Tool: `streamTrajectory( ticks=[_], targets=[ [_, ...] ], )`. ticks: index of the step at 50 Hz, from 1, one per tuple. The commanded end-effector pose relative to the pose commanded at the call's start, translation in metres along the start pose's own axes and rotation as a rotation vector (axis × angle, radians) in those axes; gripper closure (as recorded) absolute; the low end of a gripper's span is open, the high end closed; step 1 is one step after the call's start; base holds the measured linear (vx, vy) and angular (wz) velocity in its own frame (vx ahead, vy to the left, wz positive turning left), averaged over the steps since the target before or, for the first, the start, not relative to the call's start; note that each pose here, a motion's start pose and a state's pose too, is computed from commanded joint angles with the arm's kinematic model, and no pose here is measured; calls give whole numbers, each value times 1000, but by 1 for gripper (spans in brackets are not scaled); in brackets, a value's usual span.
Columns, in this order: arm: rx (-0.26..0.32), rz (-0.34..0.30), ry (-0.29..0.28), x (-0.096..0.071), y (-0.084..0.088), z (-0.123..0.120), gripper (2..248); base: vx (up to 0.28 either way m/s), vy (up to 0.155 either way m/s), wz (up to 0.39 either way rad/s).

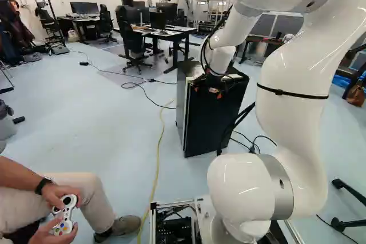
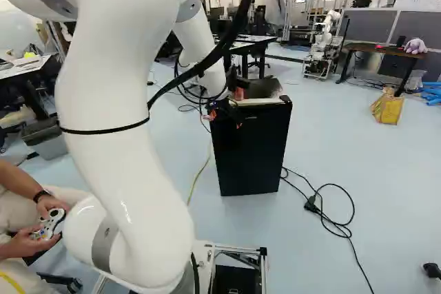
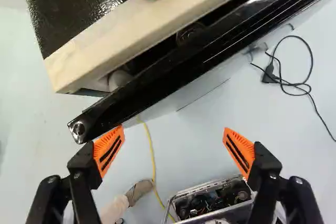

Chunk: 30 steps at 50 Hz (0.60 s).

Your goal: Grab a drink from the fridge

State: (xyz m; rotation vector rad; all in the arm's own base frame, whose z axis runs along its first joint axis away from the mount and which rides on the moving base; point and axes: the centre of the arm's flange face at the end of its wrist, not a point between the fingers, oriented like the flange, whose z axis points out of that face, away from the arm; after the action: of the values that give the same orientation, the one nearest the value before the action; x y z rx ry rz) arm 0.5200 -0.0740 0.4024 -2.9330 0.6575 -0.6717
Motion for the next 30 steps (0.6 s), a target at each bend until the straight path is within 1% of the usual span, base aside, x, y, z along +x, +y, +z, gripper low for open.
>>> streamTrajectory(
  ticks=[30],
  targets=[
    [15, -15, 40, 15, -14, 8, 3, 0, 0, 0]
  ],
)
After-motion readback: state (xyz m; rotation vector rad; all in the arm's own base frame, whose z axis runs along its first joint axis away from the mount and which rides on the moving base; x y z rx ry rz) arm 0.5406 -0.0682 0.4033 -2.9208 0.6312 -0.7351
